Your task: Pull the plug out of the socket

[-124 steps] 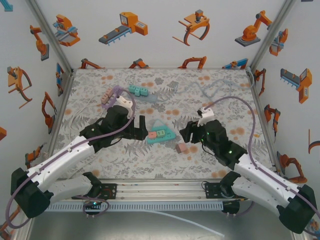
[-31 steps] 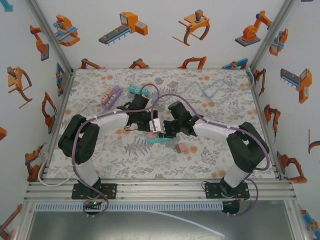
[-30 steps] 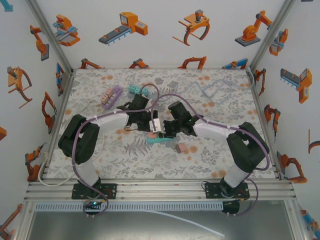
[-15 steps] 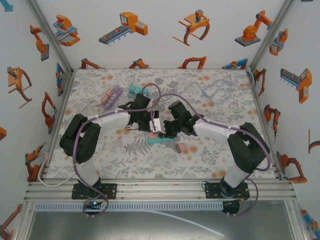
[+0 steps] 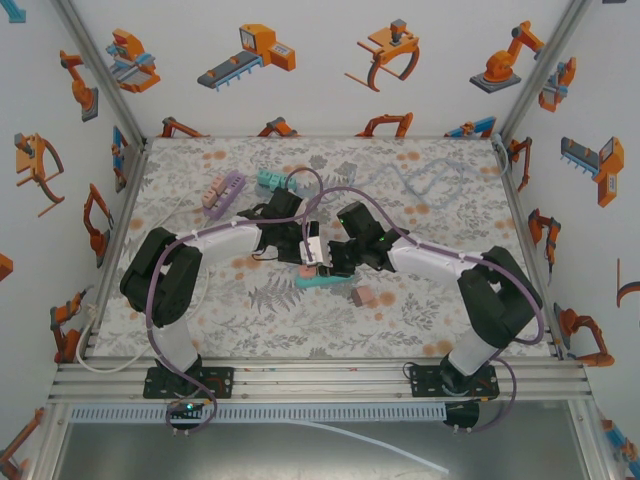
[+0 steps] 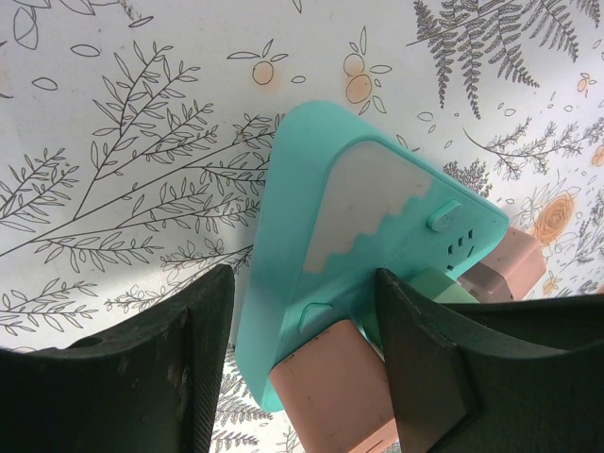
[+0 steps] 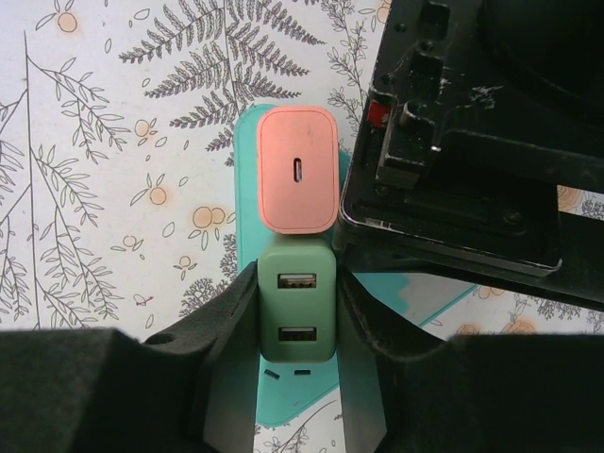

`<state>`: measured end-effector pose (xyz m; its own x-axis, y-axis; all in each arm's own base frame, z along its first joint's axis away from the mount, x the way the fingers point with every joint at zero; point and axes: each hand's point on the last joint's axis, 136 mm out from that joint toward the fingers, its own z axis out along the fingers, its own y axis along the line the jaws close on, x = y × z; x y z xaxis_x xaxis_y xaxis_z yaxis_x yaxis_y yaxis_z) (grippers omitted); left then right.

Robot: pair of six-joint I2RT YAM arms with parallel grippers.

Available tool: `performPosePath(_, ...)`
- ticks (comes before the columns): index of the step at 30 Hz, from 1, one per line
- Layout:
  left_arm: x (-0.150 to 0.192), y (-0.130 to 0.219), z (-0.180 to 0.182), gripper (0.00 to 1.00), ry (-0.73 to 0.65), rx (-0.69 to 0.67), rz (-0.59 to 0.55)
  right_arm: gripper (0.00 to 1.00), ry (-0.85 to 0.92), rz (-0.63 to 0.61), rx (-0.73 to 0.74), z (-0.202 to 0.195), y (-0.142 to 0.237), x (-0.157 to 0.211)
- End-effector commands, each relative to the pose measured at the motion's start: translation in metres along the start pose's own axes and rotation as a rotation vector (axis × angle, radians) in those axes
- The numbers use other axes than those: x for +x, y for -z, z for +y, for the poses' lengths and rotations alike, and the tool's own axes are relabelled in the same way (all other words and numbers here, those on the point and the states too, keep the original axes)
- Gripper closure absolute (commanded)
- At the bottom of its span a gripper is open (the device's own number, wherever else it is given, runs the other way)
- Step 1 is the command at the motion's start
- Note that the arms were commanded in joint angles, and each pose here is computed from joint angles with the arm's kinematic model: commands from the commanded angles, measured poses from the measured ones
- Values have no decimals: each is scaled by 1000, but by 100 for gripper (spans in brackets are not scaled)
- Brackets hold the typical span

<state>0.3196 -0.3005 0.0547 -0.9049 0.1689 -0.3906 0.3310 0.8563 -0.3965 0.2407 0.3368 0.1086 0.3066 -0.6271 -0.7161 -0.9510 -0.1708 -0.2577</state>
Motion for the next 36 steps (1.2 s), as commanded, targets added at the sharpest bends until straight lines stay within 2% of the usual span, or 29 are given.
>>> performPosePath(1, 77, -20, 91, 43, -22, -358, 236, 100, 97, -166, 71, -20, 37, -66)
performPosePath(11, 68, -14, 79, 44, -27, -315, 198, 100, 78, -158, 82, -6, 44, -62)
performPosePath(18, 45, -14, 43, 44, -44, -137, 123, 100, -41, -237, 152, -2, 73, -80)
performPosePath(21, 33, -10, 32, 42, -55, -104, 93, 100, -211, -289, 204, -7, 93, -93)
performPosePath(26, 11, 3, 17, 38, -79, -65, 33, 100, -640, -307, 358, -26, 132, -92)
performPosePath(30, -5, 20, 4, 33, -93, -34, -19, 100, -918, -394, 409, -29, 154, -92)
performPosePath(36, -27, 60, -17, 28, -136, 6, -117, 100, -1319, -491, 505, -31, 161, -61)
